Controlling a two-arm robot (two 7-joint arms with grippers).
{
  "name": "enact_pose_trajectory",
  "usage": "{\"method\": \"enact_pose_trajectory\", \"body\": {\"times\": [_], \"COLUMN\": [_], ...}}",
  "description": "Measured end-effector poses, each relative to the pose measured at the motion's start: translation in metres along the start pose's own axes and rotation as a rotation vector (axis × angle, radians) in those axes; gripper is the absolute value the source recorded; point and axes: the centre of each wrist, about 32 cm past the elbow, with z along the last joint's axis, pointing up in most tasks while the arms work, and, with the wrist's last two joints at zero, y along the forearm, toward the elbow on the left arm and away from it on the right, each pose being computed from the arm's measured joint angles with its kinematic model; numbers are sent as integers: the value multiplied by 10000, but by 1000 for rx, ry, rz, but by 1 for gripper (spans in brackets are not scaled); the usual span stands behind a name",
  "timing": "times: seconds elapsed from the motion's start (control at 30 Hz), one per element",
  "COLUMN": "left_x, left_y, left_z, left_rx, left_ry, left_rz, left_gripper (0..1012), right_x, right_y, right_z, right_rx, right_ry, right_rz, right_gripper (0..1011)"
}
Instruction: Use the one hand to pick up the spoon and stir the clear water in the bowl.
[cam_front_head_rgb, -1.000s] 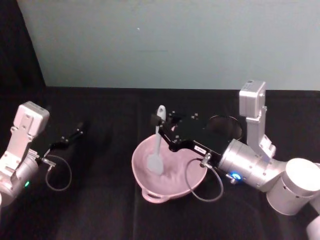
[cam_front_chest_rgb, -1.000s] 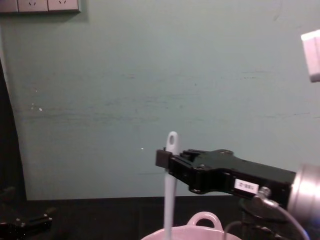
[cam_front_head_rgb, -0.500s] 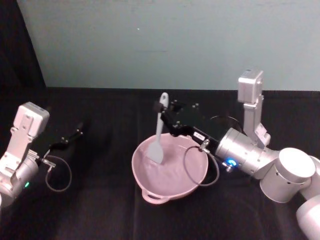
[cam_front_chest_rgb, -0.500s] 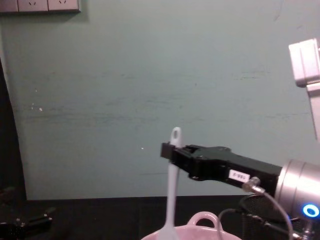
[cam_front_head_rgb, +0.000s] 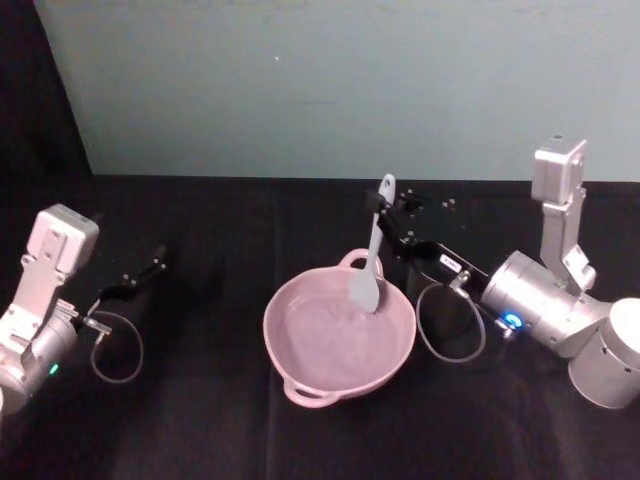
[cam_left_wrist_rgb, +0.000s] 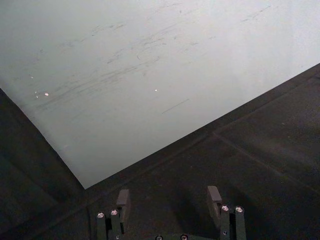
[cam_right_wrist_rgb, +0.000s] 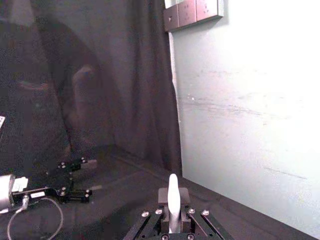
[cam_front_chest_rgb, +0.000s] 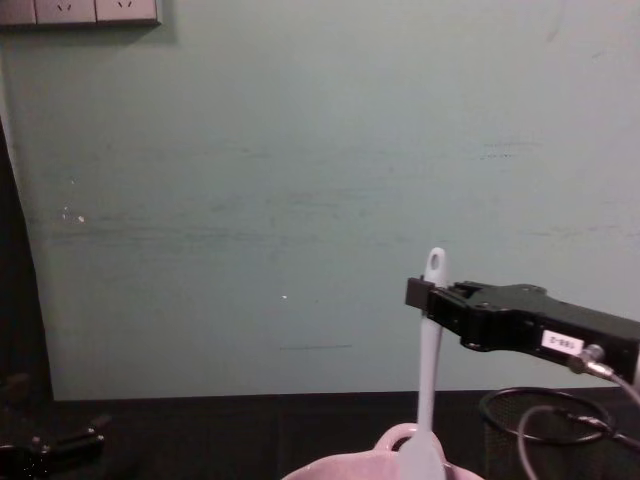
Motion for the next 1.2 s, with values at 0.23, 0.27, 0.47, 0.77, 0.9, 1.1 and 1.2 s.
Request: {"method": "enact_pose_trajectory", "body": {"times": [0.23, 0.27, 0.47, 0.77, 0.9, 1.1, 1.2], "left_x": [0, 0, 0, 0, 0, 0, 0], "left_y": [0, 0, 0, 0, 0, 0, 0], "left_z": [0, 0, 0, 0, 0, 0, 0], "left_rx": [0, 0, 0, 0, 0, 0, 0], "left_ry": [0, 0, 0, 0, 0, 0, 0], "left_rz": [0, 0, 0, 0, 0, 0, 0], "left_gripper": [1005, 1005, 1005, 1005, 1005, 1005, 1005], "right_x": [-50, -65, -221, -468, -510, -473, -410], "right_y": [-105, -109, -86, 58, 129, 223, 248], "right_z": [46, 51, 52, -21, -49, -74, -111], "right_rx": [-16, -18, -26, -15, -5, 14, 16], "right_ry": [-26, -28, -31, 5, 19, 36, 56], "right_rz": [6, 11, 62, 146, 159, 152, 136], "right_gripper": [123, 123, 123, 123, 123, 123, 123]}}
